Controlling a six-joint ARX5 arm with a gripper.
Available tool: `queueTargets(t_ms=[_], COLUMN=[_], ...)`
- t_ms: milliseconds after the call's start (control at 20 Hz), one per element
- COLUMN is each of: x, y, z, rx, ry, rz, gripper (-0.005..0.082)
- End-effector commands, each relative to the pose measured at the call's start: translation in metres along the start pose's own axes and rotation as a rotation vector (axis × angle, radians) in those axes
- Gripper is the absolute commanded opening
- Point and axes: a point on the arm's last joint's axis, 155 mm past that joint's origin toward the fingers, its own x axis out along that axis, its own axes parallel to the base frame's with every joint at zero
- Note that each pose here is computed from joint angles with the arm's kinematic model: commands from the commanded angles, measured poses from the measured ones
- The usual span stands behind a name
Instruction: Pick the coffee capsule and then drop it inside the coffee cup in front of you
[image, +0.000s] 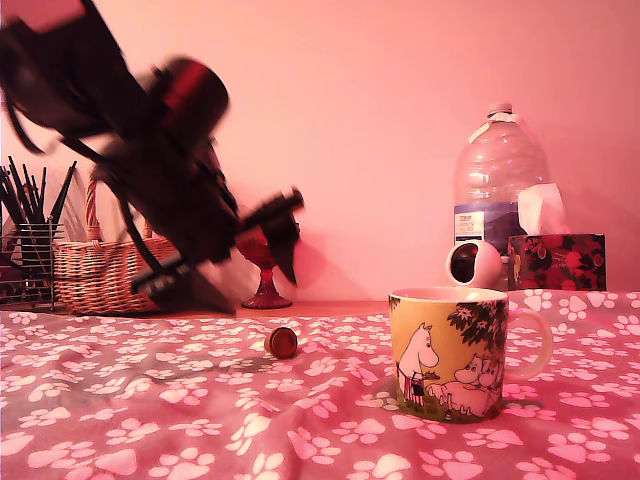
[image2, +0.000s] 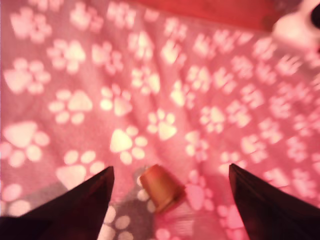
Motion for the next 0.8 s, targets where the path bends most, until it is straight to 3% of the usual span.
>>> queueTargets(t_ms=[0, 450, 750], x=[0.012, 0.038, 0.037], y=[-0.002, 0.004, 0.012], z=[-0.009, -0.041, -0.046], rx=[0.006, 0.034, 0.04], ry=[0.03, 0.165, 0.182], rz=[0.014, 0.107, 0.146], gripper=[0.0658, 0.0636, 0.0602])
